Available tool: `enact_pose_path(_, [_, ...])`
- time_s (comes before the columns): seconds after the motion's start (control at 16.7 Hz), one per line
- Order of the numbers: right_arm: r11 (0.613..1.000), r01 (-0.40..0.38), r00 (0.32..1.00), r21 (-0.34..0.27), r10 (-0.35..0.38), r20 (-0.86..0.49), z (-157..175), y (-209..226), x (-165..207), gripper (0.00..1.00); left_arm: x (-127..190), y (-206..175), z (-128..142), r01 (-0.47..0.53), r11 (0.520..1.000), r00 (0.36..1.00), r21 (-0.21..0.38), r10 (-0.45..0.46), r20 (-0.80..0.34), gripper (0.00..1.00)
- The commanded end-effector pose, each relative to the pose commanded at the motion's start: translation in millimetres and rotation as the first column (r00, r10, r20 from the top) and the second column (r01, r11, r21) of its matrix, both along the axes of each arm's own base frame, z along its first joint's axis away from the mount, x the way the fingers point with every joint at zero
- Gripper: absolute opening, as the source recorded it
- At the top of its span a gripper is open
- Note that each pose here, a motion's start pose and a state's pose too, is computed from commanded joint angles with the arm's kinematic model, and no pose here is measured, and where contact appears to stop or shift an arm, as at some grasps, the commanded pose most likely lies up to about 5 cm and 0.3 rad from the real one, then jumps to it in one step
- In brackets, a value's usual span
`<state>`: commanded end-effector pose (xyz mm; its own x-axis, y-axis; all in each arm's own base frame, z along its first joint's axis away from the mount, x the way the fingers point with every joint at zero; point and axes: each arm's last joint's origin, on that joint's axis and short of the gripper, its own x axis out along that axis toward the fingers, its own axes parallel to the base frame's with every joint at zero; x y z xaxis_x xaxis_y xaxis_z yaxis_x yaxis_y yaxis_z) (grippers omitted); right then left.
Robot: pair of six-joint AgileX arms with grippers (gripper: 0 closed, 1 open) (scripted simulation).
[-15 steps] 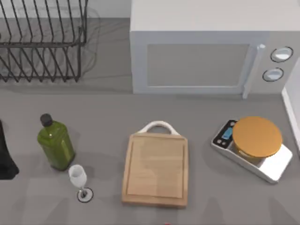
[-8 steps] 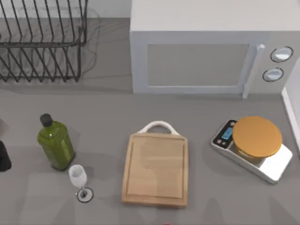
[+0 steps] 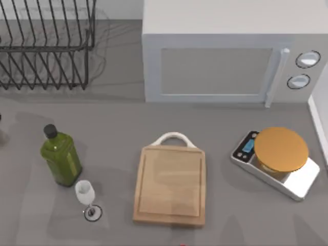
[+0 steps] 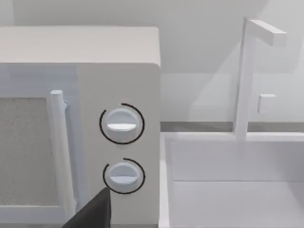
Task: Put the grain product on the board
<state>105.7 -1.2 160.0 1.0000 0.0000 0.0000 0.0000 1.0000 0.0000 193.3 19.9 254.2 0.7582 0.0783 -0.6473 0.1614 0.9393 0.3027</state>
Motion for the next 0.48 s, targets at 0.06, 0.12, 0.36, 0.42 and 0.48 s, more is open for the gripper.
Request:
enact_pose_path(0.06, [1.000, 0.000, 1.000, 0.000, 0.000, 0.000, 0.0, 0.0, 0.0, 1.00, 18.9, 4.4, -0.7, 0.022, 1.000, 0.994, 0.021, -0.019, -0.104, 1.00])
enact_pose_path(0.12, [1.000, 0.000, 1.000, 0.000, 0.000, 0.000, 0.0, 0.0, 0.0, 1.00, 38.0, 9.3, -3.5, 0.048, 0.998, 0.978, 0.036, -0.040, -0.203, 1.00])
enact_pose_path(0.36, [1.000, 0.000, 1.000, 0.000, 0.000, 0.000, 0.0, 0.0, 0.0, 1.00, 105.9, 30.5, -24.9, 0.169, 0.985, 0.850, 0.036, -0.127, -0.512, 1.00])
enact_pose_path(0.42, [1.000, 0.000, 1.000, 0.000, 0.000, 0.000, 0.0, 0.0, 0.0, 1.00, 120.3, 35.9, -31.4, 0.197, 0.980, 0.812, 0.026, -0.149, -0.564, 1.00])
enact_pose_path(0.48, [1.000, 0.000, 1.000, 0.000, 0.000, 0.000, 0.0, 0.0, 0.0, 1.00, 133.6, 41.2, -38.5, 0.223, 0.975, 0.775, 0.013, -0.169, -0.609, 1.00])
